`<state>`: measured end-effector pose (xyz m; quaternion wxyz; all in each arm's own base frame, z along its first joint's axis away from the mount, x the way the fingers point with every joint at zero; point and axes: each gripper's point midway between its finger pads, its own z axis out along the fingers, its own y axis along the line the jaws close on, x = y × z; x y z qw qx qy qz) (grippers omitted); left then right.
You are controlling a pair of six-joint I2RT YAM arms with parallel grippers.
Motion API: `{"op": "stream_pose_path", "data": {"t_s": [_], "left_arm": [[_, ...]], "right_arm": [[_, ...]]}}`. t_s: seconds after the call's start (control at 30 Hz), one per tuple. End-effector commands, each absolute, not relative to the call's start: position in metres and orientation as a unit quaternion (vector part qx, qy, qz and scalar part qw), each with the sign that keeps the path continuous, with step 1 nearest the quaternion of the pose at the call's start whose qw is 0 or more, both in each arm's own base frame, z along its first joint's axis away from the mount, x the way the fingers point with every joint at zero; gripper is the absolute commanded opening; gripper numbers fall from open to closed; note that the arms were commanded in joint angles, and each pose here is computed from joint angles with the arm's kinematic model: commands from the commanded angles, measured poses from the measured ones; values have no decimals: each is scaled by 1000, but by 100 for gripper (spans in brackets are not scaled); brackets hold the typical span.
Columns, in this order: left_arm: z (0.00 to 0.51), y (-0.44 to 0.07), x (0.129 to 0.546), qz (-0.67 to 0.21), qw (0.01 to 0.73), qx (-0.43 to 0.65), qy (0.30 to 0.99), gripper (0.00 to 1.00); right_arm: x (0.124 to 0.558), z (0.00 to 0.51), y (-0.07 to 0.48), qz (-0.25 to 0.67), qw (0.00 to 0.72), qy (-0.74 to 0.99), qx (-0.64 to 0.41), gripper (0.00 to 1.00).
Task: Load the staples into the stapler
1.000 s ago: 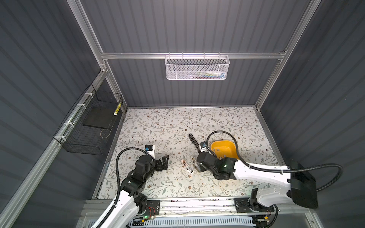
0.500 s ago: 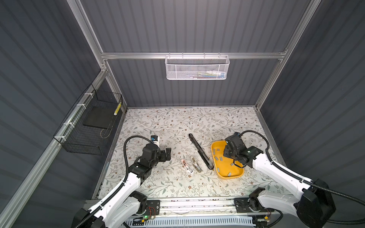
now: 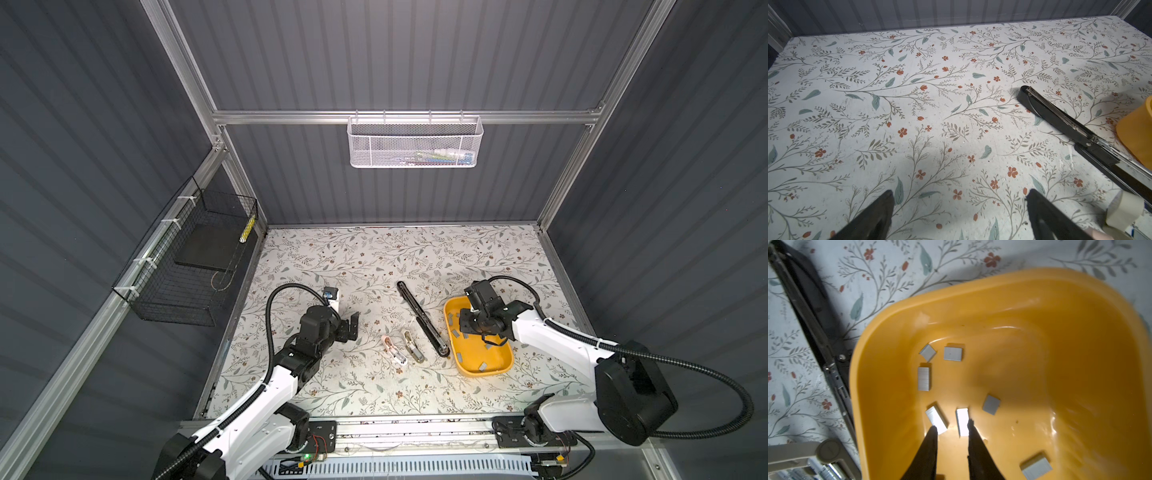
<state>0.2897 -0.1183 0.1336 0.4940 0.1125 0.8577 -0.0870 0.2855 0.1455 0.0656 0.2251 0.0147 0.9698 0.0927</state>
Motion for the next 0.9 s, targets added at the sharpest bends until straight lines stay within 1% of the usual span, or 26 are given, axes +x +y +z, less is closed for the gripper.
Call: {"op": "stream_pose_path", "data": {"t_s": [0.0, 0.17, 0.37, 0.67, 0.87], "left_arm": [[136, -121, 290, -88, 502, 127, 851, 100], [136, -123, 291, -89, 499, 129, 852, 100], [137, -121, 291, -88, 501, 127, 852, 100], [136, -121, 291, -88, 501, 127, 852, 100], [136, -121, 290, -88, 501, 127, 852, 100]], "right_arm": [[296, 73, 163, 120, 236, 964, -27, 29], [296, 61, 178, 151, 214, 964, -38, 28], [291, 47, 176, 143, 195, 970, -25, 28], [285, 31, 163, 101, 175, 979, -5, 28], [284, 24, 165, 82, 170, 982, -11, 27]]}}
